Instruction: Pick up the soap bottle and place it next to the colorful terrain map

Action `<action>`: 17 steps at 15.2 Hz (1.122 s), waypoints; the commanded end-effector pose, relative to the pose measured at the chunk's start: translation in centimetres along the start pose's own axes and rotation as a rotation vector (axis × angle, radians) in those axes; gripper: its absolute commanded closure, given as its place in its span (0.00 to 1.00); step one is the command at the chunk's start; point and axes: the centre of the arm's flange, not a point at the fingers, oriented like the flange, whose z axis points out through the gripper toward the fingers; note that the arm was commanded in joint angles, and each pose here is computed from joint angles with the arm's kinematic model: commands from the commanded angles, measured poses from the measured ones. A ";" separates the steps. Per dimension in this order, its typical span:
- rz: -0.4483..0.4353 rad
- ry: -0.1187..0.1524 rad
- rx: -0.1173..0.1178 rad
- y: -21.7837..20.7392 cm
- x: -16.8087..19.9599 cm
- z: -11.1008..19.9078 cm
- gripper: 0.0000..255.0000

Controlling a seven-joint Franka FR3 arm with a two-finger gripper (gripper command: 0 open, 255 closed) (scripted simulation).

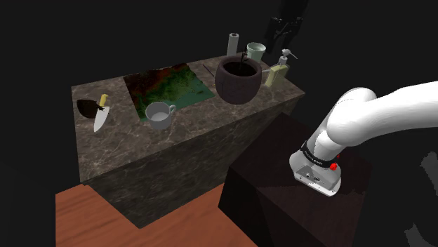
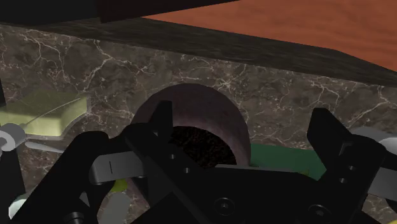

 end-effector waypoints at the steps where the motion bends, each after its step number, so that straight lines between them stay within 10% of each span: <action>1: 0.000 0.000 0.000 0.0 0.0 0.0 0.00; 17: 0.054 0.018 -0.094 17.0 7.5 6.7 0.00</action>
